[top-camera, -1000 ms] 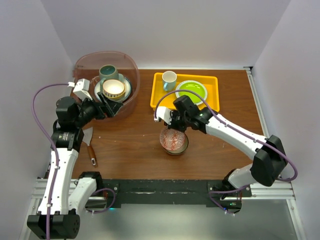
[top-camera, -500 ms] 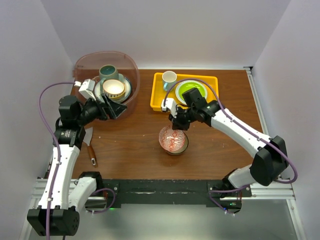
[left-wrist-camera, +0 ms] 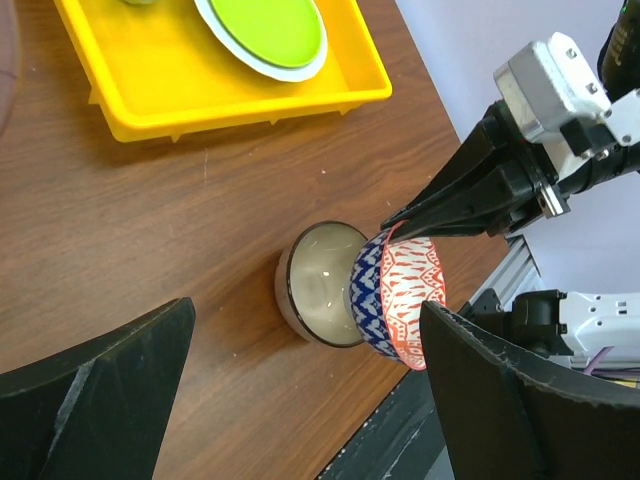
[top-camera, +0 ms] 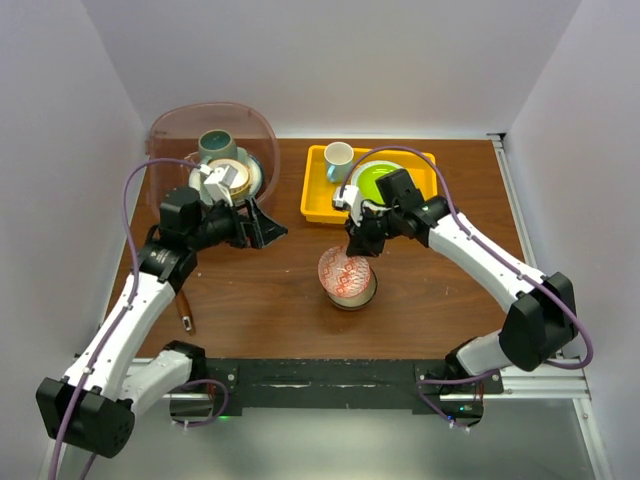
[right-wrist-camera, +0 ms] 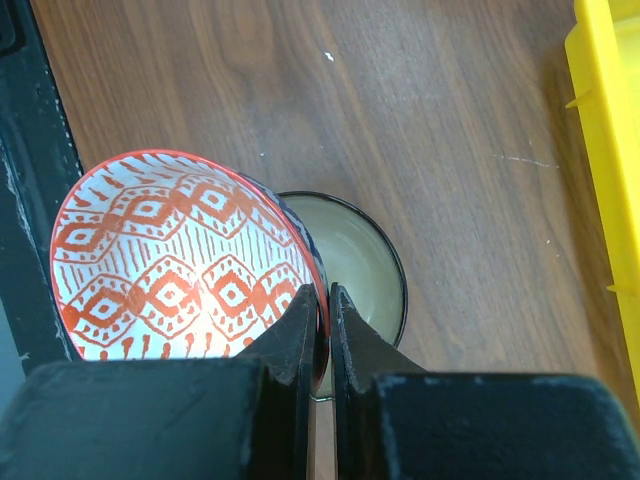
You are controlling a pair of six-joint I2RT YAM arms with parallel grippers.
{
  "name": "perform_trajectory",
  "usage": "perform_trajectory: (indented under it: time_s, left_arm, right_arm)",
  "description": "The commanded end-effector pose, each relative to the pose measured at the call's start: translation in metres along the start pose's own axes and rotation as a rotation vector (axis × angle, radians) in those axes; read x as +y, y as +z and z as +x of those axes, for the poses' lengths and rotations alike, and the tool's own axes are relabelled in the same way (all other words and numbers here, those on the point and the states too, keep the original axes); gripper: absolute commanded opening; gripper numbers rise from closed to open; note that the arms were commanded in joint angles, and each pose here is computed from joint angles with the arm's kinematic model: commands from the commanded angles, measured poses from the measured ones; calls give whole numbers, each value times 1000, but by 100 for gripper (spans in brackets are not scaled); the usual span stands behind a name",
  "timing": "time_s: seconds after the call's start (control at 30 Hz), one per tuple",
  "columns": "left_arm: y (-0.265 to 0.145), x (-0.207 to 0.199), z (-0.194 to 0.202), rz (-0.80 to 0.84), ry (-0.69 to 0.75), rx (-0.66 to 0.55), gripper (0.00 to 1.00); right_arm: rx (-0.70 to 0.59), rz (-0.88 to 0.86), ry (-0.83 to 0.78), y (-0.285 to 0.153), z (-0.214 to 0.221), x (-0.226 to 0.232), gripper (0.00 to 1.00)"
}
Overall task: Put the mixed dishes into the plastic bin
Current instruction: Pick up the bowl from the center of the board.
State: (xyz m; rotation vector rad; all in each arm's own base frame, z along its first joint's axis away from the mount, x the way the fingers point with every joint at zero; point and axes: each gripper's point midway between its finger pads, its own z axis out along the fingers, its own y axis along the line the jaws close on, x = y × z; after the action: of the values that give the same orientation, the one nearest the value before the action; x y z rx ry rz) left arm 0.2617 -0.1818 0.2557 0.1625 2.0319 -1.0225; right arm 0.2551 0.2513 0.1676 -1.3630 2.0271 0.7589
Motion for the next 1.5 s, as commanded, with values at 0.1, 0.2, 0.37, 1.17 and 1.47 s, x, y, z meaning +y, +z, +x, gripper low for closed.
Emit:
perform_trajectory:
  time_s: [0.1,0.2,0.37,1.17,1.47]
  left_arm:
    - [16,-18,2,18,20,-2,100]
    - [24,-23,8,27,21,15,100]
    - [35,-32,17,46,26,38,100]
    - [72,-52,52,88,37,134,100]
    - [79,-52,61,83,33,161,100]
  right_arm:
    - [-123,-10,15,-14,-30,1,0]
    - [-127,-8,29,-14,-30,-2,0]
    - [-144,9,76,-14,-30,-7,0]
    - [-189,27,222,-17,-26,-24,0]
    - [-203,28,255,-19,-25,-28,0]
